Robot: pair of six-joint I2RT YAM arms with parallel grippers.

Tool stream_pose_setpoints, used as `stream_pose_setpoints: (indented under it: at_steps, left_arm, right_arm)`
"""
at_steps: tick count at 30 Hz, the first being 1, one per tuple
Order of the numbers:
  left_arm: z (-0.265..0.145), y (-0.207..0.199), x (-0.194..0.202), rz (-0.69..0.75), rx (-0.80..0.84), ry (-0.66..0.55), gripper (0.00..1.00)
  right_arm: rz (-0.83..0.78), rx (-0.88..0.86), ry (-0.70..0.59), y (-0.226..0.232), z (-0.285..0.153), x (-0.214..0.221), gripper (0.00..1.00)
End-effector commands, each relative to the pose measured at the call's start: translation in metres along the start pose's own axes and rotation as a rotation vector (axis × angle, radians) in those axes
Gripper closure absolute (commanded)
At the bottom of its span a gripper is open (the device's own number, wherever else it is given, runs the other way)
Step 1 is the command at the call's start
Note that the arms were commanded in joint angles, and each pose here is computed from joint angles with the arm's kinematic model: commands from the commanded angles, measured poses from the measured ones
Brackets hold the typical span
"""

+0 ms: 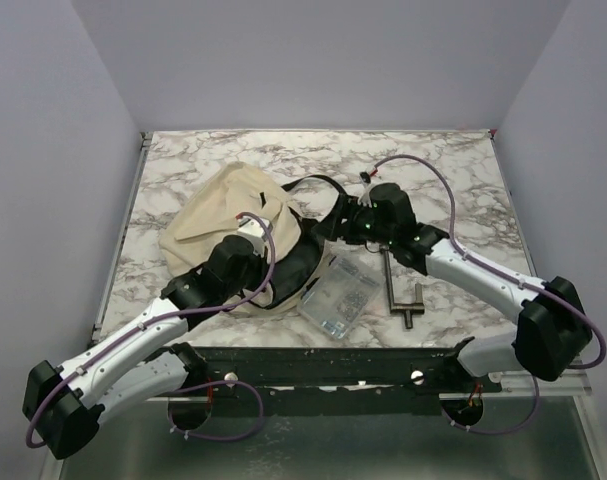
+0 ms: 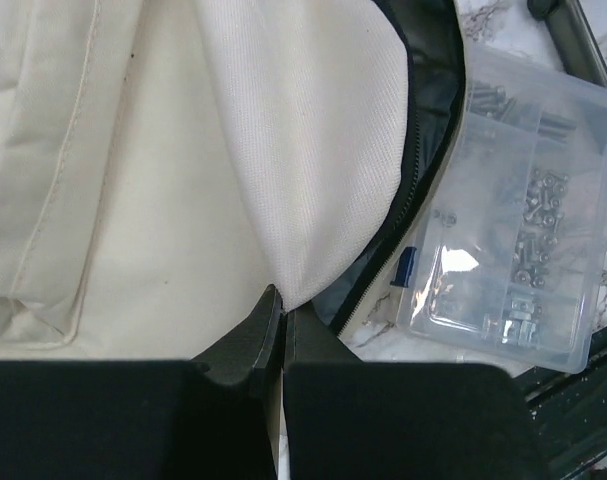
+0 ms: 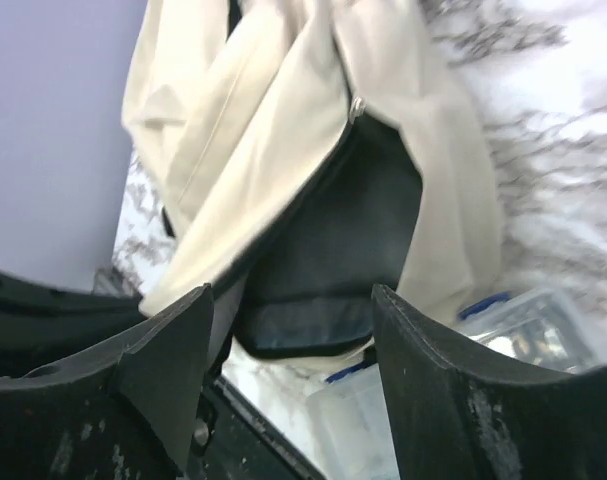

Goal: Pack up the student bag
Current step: Place the book in the student bag, then zip the student bag at the center of the board.

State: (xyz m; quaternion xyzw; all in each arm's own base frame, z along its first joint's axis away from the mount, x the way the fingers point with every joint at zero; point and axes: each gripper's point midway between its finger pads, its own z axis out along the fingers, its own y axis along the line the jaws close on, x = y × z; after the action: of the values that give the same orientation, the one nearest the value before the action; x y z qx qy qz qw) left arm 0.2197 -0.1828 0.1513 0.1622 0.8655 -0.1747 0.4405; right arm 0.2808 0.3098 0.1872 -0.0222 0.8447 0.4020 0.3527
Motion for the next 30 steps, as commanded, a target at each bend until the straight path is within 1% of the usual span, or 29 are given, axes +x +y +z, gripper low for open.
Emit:
stream_pose_setpoints:
  at_steps: [1, 3, 5, 9, 13, 14, 16, 18, 20, 25, 27, 30]
  left_arm:
    - [0.002, -0.016, 0.031, -0.116, 0.085, 0.104, 1.0]
    - [0.004, -0.026, 0.039, -0.122, 0.139, 0.14, 1.0]
    - [0.007, -0.03, 0.048, -0.136, 0.164, 0.181, 1.0]
    - [0.012, -0.034, 0.06, -0.151, 0.186, 0.232, 1.0]
    - [0.014, -0.034, 0.069, -0.164, 0.196, 0.258, 1.0]
    - [0.015, -0.032, 0.071, -0.168, 0.192, 0.264, 1.0]
    - [0.015, -0.03, 0.076, -0.169, 0.186, 0.272, 1.0]
    - [0.016, -0.028, 0.079, -0.177, 0.182, 0.275, 1.0]
    - [0.016, -0.03, 0.08, -0.186, 0.191, 0.276, 1.0]
    - [0.017, -0.027, 0.079, -0.197, 0.18, 0.272, 1.0]
    - [0.016, -0.026, 0.079, -0.203, 0.18, 0.266, 1.0]
    - [0.016, -0.025, 0.077, -0.199, 0.18, 0.256, 1.0]
  right_arm:
    - [-0.137, 0.01, 0.072, -0.005, 0.018, -0.017, 0.35]
    - [-0.169, 0.014, 0.107, -0.002, 0.036, -0.024, 0.41]
    - [-0.209, 0.006, 0.128, 0.001, 0.053, -0.03, 0.44]
    - [-0.282, 0.012, 0.178, -0.008, 0.082, -0.03, 0.45]
    - [-0.317, -0.026, 0.247, -0.016, 0.102, -0.013, 0.46]
    - [-0.323, -0.035, 0.259, -0.018, 0.104, -0.01, 0.47]
    - [-0.327, -0.046, 0.295, -0.021, 0.108, -0.002, 0.56]
    - [-0.316, -0.011, 0.327, -0.029, 0.105, 0.004, 0.63]
    - [-0.309, 0.002, 0.338, -0.032, 0.099, 0.009, 0.62]
    - [-0.319, 0.041, 0.325, -0.04, 0.08, 0.013, 0.56]
    - [-0.347, 0.059, 0.347, -0.047, 0.078, 0.018, 0.55]
    - [-0.388, 0.082, 0.409, -0.059, 0.077, 0.027, 0.56]
